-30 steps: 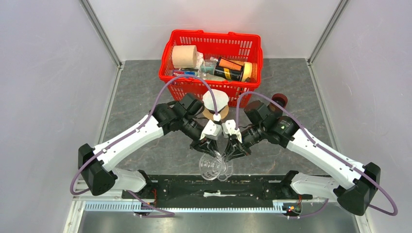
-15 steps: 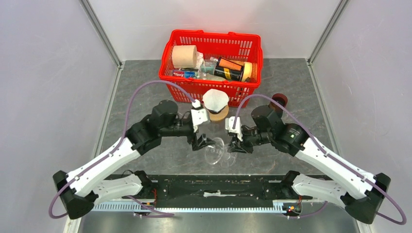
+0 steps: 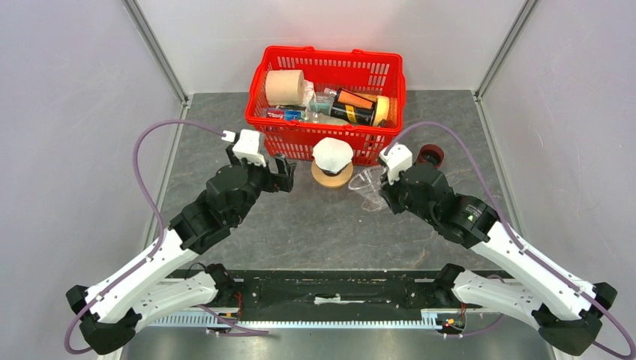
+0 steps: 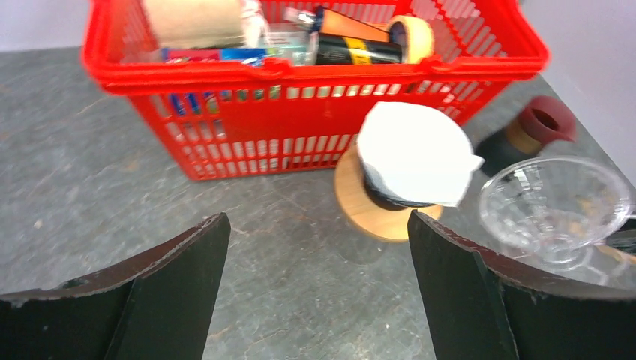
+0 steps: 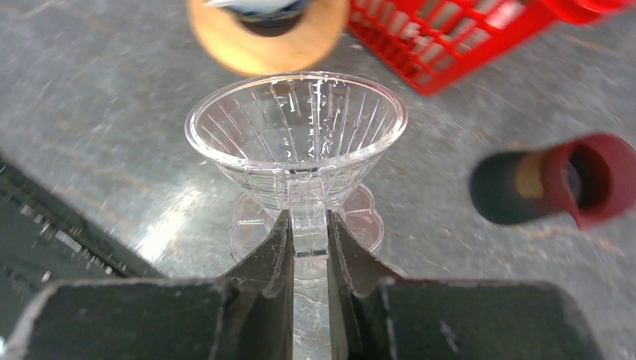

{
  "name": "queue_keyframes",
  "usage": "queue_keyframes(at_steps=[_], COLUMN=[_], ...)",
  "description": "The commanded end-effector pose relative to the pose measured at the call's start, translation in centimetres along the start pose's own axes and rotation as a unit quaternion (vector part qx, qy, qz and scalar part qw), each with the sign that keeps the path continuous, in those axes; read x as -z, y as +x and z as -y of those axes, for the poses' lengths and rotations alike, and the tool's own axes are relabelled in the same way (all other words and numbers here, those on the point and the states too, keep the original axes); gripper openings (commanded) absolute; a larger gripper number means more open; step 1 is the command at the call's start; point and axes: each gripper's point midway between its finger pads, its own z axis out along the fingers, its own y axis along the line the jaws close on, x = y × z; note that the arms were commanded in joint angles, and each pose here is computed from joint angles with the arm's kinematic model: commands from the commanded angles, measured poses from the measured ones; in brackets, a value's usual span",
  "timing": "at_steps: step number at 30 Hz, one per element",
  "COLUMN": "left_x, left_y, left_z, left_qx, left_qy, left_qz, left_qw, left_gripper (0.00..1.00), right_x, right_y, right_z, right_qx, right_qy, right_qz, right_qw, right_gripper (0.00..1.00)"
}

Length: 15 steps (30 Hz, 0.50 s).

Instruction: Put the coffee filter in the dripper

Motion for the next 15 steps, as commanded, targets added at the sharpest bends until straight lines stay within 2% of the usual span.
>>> queue_keyframes(at_steps=[1, 5, 8, 12, 15], left_x=[0.6, 1.4, 1.5, 1.2, 0.7], left_y=[-0.4, 0.6, 2.0, 3.8, 5.1], left_z=[-3.3, -5.2, -6.5, -6.9, -7.7], left_qx=[0.072, 0.096, 0.103, 0.113, 0.113], left_qy=[-0.092, -0.140, -0.168, -0.171, -0.187], left_qz=[0.042, 0.049, 0.056, 0.038, 0.017], left_qw=[0.992, 0.984, 0.979, 0.978, 0.976], left_gripper=[0.95, 0.97, 0.97, 0.97, 0.97], right_x=[2.1, 3.5, 4.6, 5.7, 5.8], right_y=[-2.6, -2.5, -2.6, -2.9, -3.4], right_z=[5.9, 9.4, 11.7, 14.8, 16.2], right_qx=[-0.110, -0.144, -0.170, -0.205, -0.208], right_qy=[0.186, 0.301, 0.353, 0.398, 0.403], right_qz=[0.036, 0.039, 0.055, 0.103, 0.152], right_qw=[0.976, 0.942, 0.918, 0.888, 0.878], right_gripper=[0.00, 0.00, 0.00, 0.00, 0.00])
